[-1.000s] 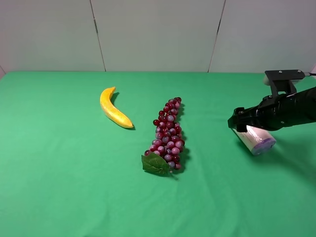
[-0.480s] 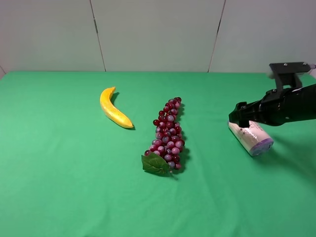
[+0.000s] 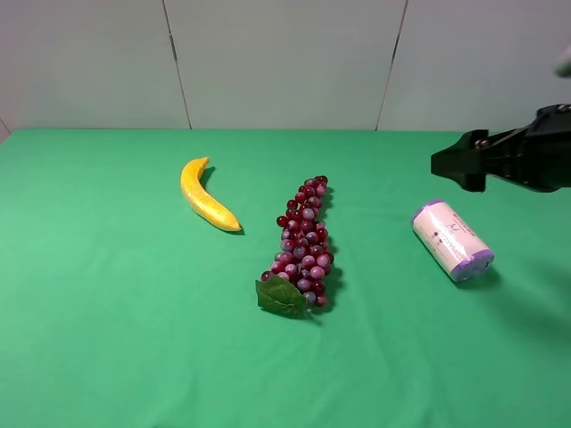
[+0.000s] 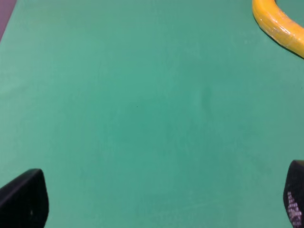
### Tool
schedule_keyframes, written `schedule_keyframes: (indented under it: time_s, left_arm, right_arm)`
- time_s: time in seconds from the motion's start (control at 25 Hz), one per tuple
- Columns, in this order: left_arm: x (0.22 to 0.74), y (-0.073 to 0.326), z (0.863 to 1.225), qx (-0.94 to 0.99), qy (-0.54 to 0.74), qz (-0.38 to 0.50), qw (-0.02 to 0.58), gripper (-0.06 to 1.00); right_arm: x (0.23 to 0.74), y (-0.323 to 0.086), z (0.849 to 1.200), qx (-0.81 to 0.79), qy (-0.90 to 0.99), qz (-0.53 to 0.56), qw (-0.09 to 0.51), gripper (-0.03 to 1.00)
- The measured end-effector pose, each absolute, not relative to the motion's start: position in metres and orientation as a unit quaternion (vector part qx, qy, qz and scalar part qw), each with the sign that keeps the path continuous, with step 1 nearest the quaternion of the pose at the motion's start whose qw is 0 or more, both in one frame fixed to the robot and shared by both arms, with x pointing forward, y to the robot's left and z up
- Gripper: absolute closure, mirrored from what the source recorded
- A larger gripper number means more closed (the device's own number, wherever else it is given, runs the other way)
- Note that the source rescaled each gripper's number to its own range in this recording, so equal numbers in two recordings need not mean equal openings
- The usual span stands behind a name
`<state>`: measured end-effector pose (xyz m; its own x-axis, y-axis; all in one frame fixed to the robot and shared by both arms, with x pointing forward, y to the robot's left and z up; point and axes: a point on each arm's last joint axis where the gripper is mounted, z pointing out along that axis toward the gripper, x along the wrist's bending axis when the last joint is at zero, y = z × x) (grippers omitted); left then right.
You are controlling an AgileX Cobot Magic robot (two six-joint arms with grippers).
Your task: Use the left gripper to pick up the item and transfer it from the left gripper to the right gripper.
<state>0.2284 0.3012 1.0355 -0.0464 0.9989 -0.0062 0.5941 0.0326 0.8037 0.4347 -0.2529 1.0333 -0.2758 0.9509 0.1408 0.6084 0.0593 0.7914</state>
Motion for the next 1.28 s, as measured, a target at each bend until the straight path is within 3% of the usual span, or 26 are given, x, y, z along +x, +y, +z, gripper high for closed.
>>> schedule_keyframes:
  time_s: [0.72,0.96,1.28]
  left_arm:
    - [0.228,0.301,1.036,0.616,0.647,0.324,0.313,-0.06]
    - [0.228,0.301,1.036,0.616,0.647,0.324,0.313,-0.06]
    - [0.228,0.301,1.036,0.616,0.647,0.324,0.312,-0.06]
  right_arm:
    - [0.331,-0.275,1.115,0.562,0.702,0.358,0.251,-0.03]
    - [0.301,-0.280,1.110,0.586,0.711,0.322,0.219,-0.03]
    - [0.274,-0.296,1.081,0.641,0.647,0.320,0.260,-0.03]
